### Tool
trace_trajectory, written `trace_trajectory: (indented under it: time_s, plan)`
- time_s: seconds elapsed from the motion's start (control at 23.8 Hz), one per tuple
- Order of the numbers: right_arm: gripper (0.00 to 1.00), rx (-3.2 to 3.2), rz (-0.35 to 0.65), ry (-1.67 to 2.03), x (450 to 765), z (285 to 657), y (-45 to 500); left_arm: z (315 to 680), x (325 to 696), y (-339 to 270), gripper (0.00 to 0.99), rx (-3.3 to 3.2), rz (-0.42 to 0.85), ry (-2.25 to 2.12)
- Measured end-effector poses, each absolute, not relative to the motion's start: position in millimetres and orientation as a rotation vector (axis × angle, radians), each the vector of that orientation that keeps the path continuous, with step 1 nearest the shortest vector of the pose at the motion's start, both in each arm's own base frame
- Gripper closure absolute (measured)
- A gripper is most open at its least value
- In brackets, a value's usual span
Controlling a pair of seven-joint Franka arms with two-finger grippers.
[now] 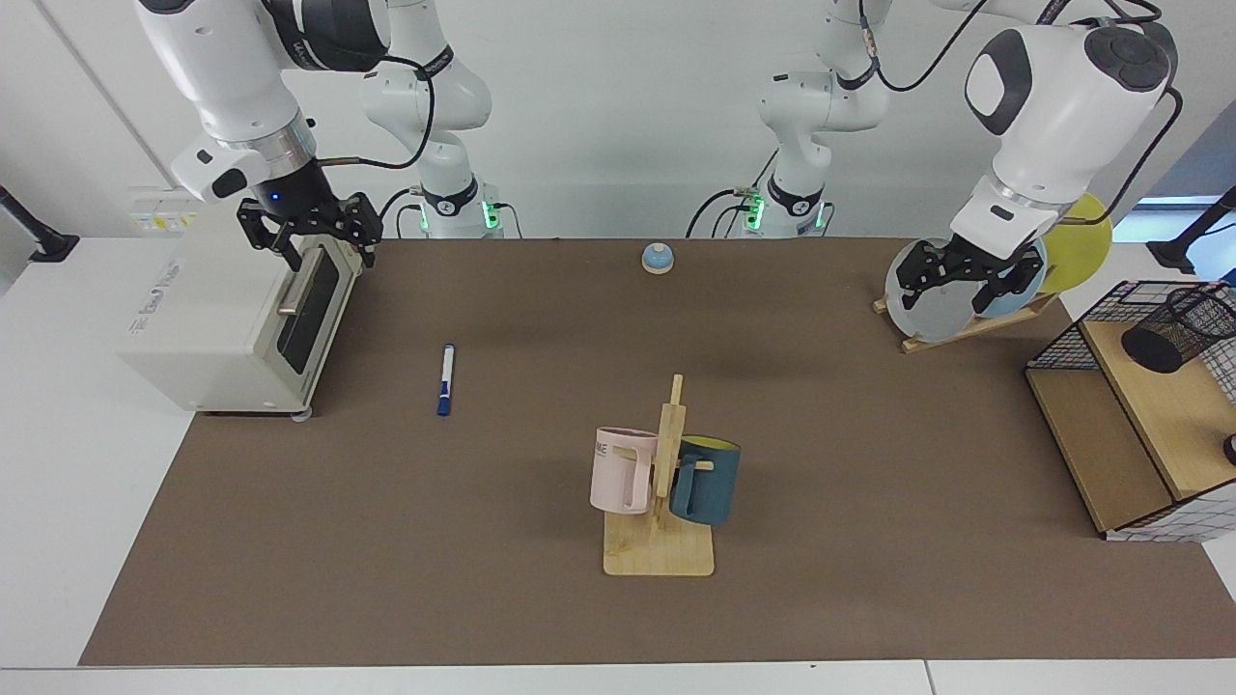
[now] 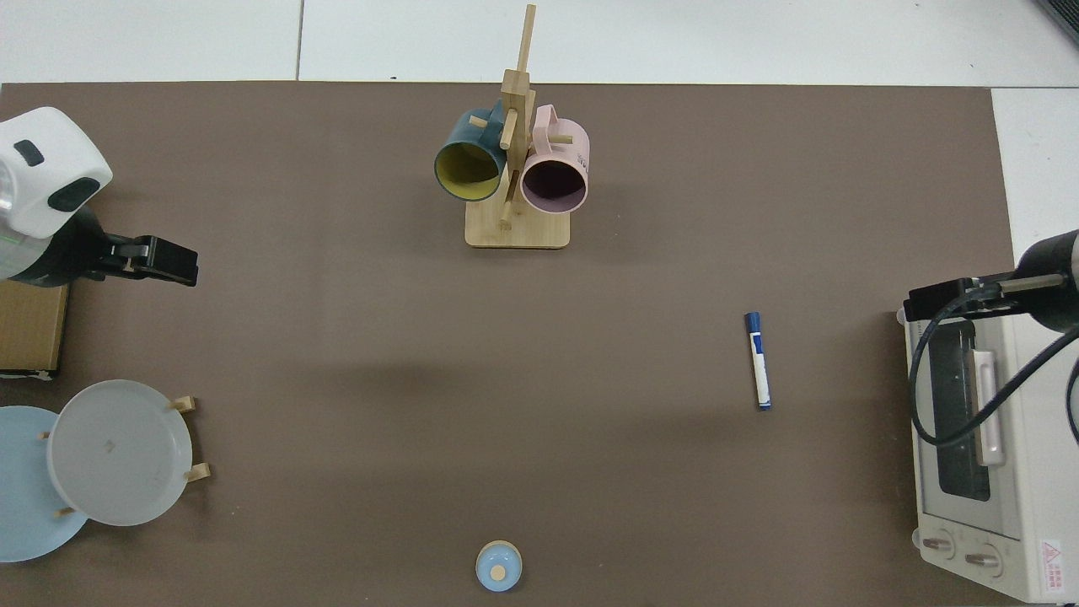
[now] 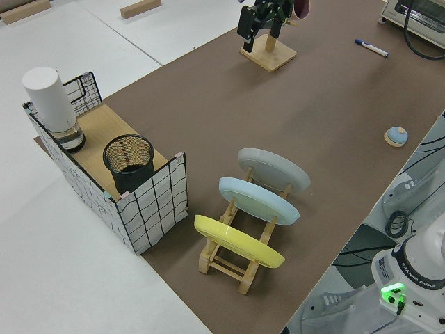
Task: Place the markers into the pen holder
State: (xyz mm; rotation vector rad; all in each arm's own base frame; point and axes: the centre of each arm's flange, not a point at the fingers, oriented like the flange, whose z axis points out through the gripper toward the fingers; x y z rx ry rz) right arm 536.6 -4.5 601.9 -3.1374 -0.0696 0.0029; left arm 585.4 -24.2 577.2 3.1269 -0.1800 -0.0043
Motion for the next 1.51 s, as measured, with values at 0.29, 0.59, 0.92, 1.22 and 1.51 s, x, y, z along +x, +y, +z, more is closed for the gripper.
trace_trajectory:
  time_s: [0.29, 0.59, 0.92, 1.22, 1.51]
  plan:
    - [0.0, -3.138, 0.008, -0.07, 536, 601, -4, 577, 586, -24, 0.0, 3.127, -0.003, -0.179]
    - [0.0, -3.138, 0.011, -0.069, 535, 600, -4, 577, 586, -22, 0.0, 3.127, 0.0, -0.175]
    - [0.0, -3.132, -0.023, -0.074, 539, 578, 14, 577, 586, -21, 0.0, 3.128, 0.0, -0.172]
    - [0.0, -3.119, -0.075, -0.075, 572, 488, 68, 577, 586, -21, 0.0, 3.128, 0.0, -0.171]
    - [0.0, -3.114, -0.014, -0.051, 589, 372, 64, 577, 586, -22, 0.0, 3.127, 0.0, -0.173]
